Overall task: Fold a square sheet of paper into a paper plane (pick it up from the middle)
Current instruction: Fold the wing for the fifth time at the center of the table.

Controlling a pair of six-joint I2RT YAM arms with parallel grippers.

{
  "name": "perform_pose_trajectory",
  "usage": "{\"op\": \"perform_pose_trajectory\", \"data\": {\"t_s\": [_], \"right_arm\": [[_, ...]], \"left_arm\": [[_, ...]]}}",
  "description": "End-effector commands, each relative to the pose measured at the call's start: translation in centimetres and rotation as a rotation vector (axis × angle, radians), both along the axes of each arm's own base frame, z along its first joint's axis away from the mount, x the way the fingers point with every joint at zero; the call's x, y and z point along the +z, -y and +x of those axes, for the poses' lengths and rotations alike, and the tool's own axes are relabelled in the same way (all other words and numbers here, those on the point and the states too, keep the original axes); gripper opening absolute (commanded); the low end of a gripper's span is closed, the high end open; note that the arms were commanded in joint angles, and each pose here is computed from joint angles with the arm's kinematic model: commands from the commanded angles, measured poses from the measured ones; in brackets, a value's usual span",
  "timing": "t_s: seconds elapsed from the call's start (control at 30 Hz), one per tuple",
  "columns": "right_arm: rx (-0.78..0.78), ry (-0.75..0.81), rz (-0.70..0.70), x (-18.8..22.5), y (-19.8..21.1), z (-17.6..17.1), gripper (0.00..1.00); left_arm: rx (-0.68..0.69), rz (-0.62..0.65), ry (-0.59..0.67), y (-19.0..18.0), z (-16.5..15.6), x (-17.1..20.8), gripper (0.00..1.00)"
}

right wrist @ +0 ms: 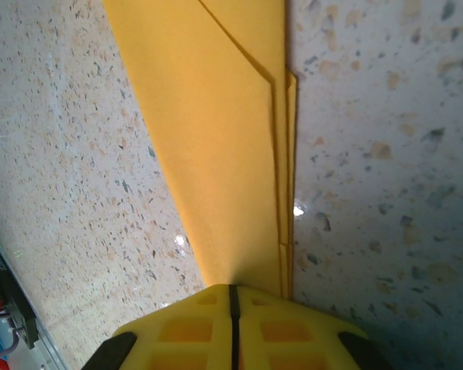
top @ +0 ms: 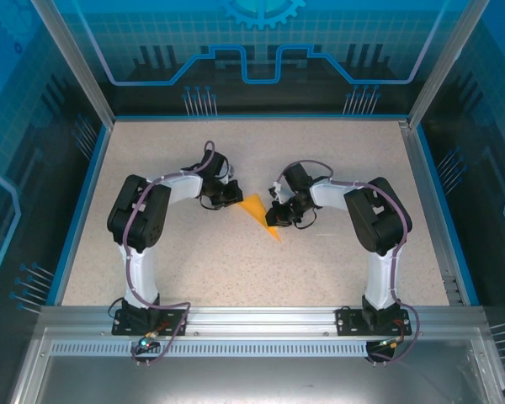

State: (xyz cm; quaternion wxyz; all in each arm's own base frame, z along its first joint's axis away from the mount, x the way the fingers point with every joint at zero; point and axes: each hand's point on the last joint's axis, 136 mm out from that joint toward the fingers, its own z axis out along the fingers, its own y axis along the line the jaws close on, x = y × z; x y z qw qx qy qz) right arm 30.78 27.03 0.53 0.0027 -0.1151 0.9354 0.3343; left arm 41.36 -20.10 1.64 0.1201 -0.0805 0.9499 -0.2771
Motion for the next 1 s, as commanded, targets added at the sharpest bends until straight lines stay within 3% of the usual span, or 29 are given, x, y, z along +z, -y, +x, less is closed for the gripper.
{"op": "perform_pose_trajectory", "data": {"t_s": [0.0, 0.13, 0.27, 0.53, 0.97], "right_arm": [[-0.007, -0.175, -0.315, -7.8, 5.7, -4.6, 0.08], [-0.007, -0.175, -0.312, -7.7, 5.6, -4.6, 0.08], [-0.008, -0.172, -0.297, -7.5, 5.3, -4.5, 0.08], [-0.014, -0.138, -0.243, -6.2, 4.1, -3.1, 0.08], [0.028, 0.030, -0.094, -0.2, 0.4, -0.6, 0.09]], "left_arm": [[0.016, 0.084, 0.029, -1.9, 1.8, 0.4, 0.11], [0.002, 0.029, 0.087, -0.5, 2.3, 3.6, 0.11], [-0.026, -0.021, 0.113, 1.5, 0.8, 5.1, 0.11], [-0.067, -0.076, 0.011, 4.6, -3.8, 2.0, 0.10], [-0.036, -0.014, -0.058, 4.0, -4.0, -1.3, 0.07]]}}
